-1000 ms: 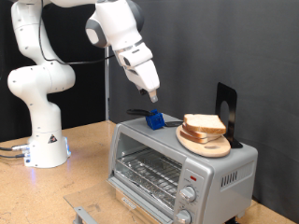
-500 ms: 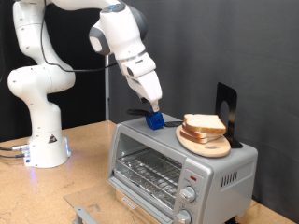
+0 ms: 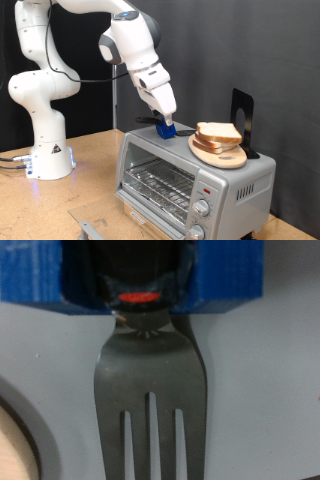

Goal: Make a piece of toast with the oven

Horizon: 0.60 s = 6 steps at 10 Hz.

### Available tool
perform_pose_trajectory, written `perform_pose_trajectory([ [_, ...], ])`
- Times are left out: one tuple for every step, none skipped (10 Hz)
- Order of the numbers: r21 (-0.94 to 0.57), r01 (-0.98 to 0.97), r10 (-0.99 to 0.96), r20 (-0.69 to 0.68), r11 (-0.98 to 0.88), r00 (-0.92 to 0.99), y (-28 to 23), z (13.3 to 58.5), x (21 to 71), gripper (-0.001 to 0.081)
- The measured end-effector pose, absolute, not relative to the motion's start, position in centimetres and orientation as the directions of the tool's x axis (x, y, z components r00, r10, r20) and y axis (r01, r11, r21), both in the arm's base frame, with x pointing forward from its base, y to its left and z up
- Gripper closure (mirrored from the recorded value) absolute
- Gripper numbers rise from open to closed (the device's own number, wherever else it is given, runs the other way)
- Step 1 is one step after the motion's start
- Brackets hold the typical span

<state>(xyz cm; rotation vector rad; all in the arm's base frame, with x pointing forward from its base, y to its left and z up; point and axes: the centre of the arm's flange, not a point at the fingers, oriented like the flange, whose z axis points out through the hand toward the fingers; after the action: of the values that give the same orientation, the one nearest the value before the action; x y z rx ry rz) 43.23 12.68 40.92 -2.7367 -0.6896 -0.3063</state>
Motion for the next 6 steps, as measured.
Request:
perform_pose_trajectory([
  [-0.236, 0.492, 0.428, 0.275, -0.838, 0.861, 12.9, 40.6, 43.3, 0.0124],
  [-0.236, 0.494, 0.431, 0.272, -0.837, 0.86, 13.0, 40.3, 43.3, 0.0124],
  [-0.236, 0.494, 0.433, 0.268, -0.837, 0.861, 13.0, 40.0, 43.1, 0.0124],
  [-0.236, 0.494, 0.435, 0.263, -0.836, 0.861, 12.9, 39.7, 43.0, 0.0124],
  [-0.237, 0.493, 0.436, 0.258, -0.837, 0.862, 12.9, 39.4, 42.8, 0.0124],
  [-0.237, 0.492, 0.435, 0.256, -0.838, 0.863, 12.8, 39.1, 42.7, 0.0124],
])
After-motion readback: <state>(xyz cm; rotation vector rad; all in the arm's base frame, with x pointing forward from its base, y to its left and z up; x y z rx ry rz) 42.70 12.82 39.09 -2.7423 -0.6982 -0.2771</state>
